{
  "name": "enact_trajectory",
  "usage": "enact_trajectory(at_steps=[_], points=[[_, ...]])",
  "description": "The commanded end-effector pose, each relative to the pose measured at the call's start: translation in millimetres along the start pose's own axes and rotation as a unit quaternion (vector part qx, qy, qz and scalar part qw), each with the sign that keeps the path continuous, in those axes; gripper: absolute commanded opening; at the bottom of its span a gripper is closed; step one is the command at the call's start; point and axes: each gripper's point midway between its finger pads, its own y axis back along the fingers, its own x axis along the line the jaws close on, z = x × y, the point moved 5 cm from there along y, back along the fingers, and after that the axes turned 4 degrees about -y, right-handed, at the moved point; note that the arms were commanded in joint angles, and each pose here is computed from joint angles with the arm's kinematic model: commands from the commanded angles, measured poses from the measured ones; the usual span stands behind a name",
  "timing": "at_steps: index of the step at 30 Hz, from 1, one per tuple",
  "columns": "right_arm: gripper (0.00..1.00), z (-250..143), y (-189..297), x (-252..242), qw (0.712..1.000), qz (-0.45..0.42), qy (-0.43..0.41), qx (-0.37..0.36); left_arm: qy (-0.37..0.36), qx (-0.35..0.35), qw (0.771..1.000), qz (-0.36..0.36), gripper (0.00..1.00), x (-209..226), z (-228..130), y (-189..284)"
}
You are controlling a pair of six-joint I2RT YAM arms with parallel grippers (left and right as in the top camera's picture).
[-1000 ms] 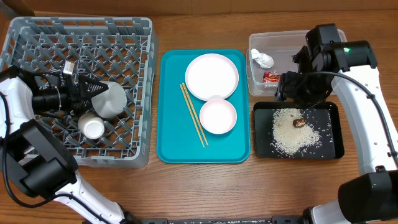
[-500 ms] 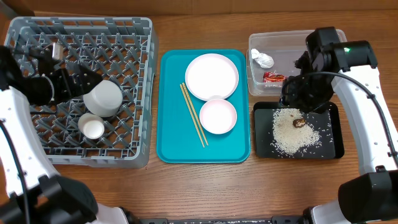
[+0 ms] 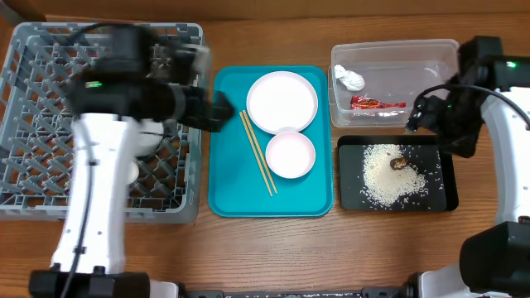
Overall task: Sort waste into correct bins and load items into the dishwasher
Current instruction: 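Reach the left gripper to the pink bowl and grasp its rim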
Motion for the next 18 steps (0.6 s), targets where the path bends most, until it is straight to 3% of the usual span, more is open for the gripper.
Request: enact_trajectory(at_steps=[1, 9, 13, 18], points=[[0.88, 2, 17, -1, 0.999, 0.021, -0.006, -0.025, -0.053, 0.026, 0.998, 0.03, 1.0, -30, 9, -27], [0.91, 3, 17, -3, 0.999, 0.021, -0.009, -0.024, -0.149, 0.107, 0.983, -0.031, 1.0, -105, -4, -115], [0.91, 3, 17, -3, 0.999, 0.021, -0.009, -0.024, -0.171, 0.16, 0.972, -0.028, 0.99, -118, -21, -158], [0.91, 3, 17, -3, 0.999, 0.021, -0.009, -0.024, -0.192, 0.232, 0.954, 0.006, 0.91, -118, -49, -207]])
